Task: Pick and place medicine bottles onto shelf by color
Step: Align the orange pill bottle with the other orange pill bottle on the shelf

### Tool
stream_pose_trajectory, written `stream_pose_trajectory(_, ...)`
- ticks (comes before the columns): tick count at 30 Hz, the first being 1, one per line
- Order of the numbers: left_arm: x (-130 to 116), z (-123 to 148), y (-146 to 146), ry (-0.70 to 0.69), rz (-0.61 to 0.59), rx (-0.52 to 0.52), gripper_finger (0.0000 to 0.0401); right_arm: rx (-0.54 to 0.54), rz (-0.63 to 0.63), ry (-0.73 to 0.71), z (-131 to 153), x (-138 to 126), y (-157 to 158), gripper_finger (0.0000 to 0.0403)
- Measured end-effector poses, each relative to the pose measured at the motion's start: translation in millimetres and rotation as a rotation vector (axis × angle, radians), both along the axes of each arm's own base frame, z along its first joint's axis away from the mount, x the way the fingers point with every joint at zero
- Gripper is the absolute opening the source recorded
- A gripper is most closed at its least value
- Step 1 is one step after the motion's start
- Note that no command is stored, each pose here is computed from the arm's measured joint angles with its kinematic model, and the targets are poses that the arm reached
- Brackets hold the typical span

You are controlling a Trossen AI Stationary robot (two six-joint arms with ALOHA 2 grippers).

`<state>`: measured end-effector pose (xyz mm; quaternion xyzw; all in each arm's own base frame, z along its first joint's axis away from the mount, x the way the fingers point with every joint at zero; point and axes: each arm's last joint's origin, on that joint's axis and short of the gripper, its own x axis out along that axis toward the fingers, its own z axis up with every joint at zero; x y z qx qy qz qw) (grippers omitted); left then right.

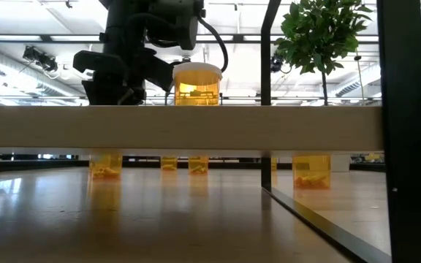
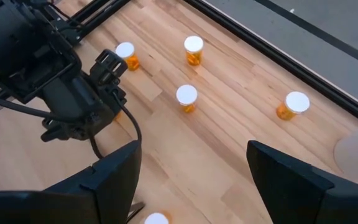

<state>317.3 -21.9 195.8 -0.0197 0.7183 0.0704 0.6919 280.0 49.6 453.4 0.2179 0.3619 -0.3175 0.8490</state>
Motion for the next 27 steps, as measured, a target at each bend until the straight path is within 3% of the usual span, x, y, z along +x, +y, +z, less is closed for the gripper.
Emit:
stream_pose_trajectory(12,0.0,0.1,0.0,0.001,-0.007,0.000,0.0240,0.009,0.005,0.002,-0.1,0.0,0.3,0.0299)
stream_pose_trajectory(27,-3.1,0.3,-0.4,0.034,-0.009,-0.020,0.0315,0.017,0.005,0.001,-0.2,0.0,0.5,0.0299)
